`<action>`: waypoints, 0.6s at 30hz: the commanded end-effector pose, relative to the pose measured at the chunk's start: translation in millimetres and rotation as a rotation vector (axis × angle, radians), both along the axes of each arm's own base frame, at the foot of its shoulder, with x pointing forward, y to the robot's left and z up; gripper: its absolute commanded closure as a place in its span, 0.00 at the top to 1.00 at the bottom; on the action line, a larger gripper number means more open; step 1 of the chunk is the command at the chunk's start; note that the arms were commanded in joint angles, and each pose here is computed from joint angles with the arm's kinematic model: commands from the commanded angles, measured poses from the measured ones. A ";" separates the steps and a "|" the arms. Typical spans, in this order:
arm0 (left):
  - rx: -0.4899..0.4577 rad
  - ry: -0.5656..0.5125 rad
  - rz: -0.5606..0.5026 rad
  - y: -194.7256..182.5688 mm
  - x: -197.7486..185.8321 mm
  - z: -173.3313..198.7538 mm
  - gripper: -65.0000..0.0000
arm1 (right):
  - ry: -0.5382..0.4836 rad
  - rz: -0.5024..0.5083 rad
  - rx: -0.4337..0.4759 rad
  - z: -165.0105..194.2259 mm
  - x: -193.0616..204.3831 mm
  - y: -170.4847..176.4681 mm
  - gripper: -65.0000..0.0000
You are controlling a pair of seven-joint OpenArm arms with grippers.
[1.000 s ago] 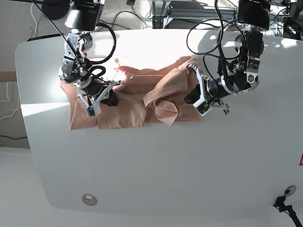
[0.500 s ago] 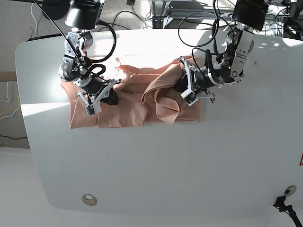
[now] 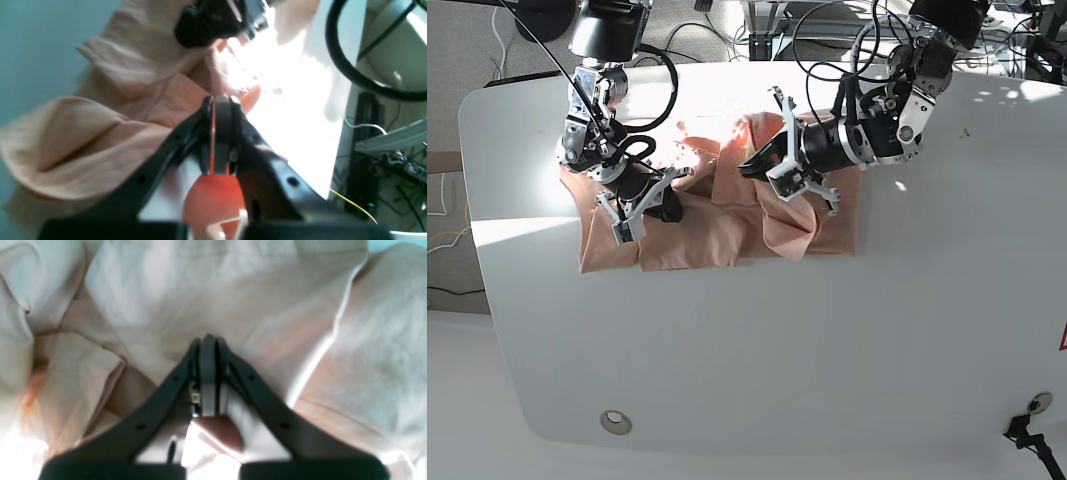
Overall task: Fold the T-shirt properly
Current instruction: 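Lay the folded end down and flatten it with the left gripper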
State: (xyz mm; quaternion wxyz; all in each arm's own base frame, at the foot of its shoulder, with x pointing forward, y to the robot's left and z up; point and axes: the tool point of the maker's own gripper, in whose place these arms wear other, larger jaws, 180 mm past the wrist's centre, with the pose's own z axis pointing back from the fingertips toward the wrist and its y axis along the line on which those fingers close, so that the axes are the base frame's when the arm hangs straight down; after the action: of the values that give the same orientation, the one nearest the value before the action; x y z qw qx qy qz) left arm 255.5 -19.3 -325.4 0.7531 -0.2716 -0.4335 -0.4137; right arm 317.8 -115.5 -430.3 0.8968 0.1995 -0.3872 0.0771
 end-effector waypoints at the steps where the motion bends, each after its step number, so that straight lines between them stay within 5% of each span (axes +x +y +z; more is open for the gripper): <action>1: -0.024 -0.062 0.056 14.9 18.6 18.9 0.00 | 0.061 0.018 -0.053 -10.7 -8.6 -3.9 0.00; 6: 0.014 -0.047 0.287 87.4 59.0 7.8 0.00 | 0.061 0.018 -0.053 -10.7 -8.6 -3.9 0.00; 18: 0.011 0.107 0.354 96.8 74.4 -42.5 0.00 | 0.062 0.018 -0.053 -11.1 -9.2 -3.9 0.00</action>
State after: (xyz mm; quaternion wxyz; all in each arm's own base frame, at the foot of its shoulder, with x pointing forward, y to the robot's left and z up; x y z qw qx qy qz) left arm 317.0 80.4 -382.4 0.8511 -0.1965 -0.4036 -0.2722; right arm 317.5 -114.4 -430.5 0.8968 0.2007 -0.3869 0.0766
